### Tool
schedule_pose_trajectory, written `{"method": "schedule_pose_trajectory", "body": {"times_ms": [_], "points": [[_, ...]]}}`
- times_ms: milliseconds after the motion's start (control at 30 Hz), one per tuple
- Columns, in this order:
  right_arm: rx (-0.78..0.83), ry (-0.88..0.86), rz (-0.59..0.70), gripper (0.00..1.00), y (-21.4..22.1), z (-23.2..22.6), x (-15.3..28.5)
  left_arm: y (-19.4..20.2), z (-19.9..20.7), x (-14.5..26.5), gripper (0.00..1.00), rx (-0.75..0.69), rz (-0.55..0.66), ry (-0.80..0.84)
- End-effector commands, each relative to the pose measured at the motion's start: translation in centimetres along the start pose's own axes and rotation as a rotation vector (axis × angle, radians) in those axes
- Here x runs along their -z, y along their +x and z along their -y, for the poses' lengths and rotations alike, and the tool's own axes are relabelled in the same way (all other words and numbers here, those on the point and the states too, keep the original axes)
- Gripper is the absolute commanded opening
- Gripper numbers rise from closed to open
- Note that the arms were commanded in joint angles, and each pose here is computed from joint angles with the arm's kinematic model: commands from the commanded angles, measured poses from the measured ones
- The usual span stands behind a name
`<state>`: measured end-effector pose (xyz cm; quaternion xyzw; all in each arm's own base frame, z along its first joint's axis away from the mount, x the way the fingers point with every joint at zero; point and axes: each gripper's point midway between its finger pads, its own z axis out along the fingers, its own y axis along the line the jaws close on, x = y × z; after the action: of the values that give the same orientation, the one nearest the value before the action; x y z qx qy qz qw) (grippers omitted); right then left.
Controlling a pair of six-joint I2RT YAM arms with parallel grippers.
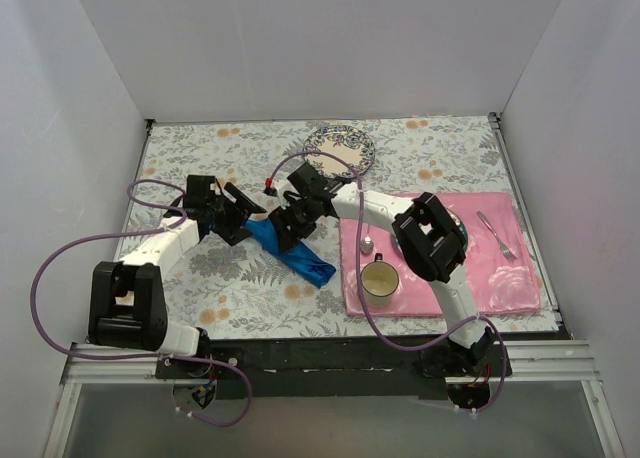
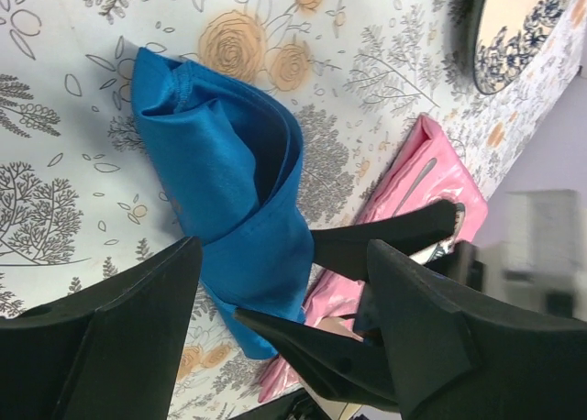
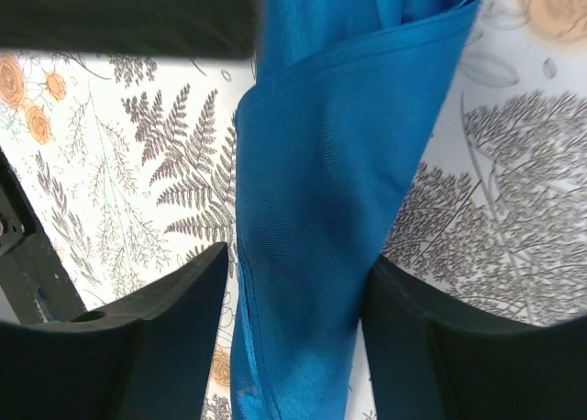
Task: Fold the napkin, place the utensils inside, and roll it up
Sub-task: Roll the napkin with the utensil
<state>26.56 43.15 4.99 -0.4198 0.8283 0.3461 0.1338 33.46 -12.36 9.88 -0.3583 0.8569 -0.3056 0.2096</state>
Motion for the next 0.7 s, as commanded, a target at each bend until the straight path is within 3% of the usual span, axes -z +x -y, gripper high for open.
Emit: {"method": "schedule_pose_trajectory", "body": {"times_ms": [0, 233, 667], "points": [[0.072, 0.016, 0.054, 0.59, -2.9, -1.4, 1.5, -0.2, -0.6, -0.5, 0.72, -0.005, 0.010, -0.014], [0.058, -0.028, 0.044, 0.53, -2.0, -2.9, 1.4, -0.3, -0.8, -0.9, 0.72, -0.004, 0.010, -0.021], [0.067, -0.026, 0.018, 0.54, -0.4, -4.3, 1.5, -0.2, -1.5, -1.9, 0.72, -0.002, -0.002, -0.037]]}}
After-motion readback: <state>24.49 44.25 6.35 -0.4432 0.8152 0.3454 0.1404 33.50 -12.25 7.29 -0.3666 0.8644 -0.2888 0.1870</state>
